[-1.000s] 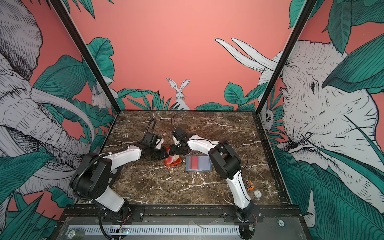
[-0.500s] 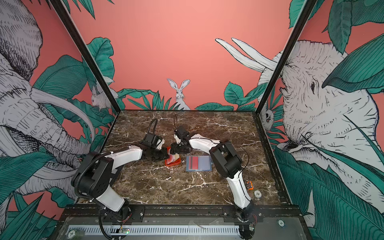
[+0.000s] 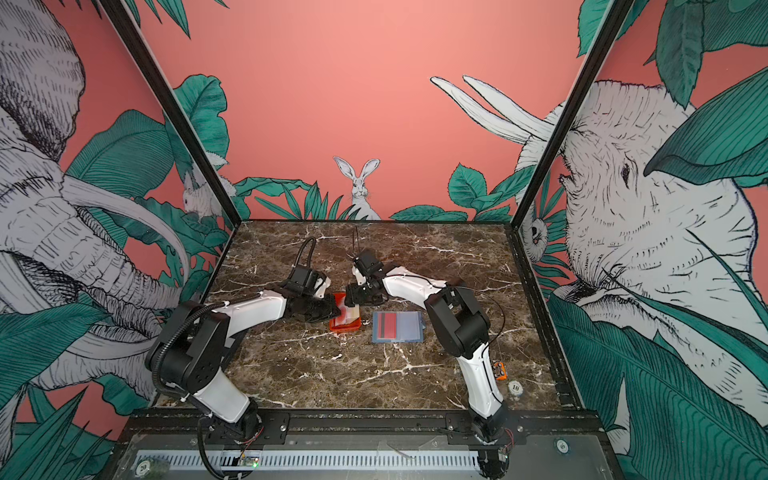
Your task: Put the credit cards into the card holder
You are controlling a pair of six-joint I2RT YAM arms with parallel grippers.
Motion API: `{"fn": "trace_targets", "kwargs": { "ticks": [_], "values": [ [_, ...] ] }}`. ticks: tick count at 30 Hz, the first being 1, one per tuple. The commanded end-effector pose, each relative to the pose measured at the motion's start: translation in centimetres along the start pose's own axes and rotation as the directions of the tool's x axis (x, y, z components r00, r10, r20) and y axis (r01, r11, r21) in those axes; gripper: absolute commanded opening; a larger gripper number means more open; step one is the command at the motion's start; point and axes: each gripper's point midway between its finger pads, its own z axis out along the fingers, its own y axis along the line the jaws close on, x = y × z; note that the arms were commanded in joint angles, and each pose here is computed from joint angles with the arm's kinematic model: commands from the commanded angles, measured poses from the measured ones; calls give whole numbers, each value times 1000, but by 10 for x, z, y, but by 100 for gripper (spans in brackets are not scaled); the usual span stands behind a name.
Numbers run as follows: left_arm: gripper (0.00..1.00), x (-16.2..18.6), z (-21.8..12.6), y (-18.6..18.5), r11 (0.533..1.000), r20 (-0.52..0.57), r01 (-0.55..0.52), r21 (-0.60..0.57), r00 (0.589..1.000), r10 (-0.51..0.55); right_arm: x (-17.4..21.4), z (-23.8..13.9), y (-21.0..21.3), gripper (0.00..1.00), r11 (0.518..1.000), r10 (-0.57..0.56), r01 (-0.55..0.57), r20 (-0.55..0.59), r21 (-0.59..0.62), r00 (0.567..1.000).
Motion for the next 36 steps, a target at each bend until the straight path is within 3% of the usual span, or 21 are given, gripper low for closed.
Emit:
{"fn": "trace_targets", "kwargs": {
  "ticks": [1, 19, 36],
  "values": [
    [11, -3, -1, -2, 1000, 0, 7, -5, 1000, -7, 3, -11, 4, 64, 1000, -5, 5, 4, -14, 1000],
    [9, -8, -5, -10, 1000, 11, 13, 23, 1000, -13, 35, 2, 13, 69, 999, -15, 14, -48, -30, 999],
    [9, 1, 1, -4, 1000, -12, 17, 20, 1000, -17, 15, -19, -4, 68, 998, -3, 2, 25, 55, 1000]
  ]
}}
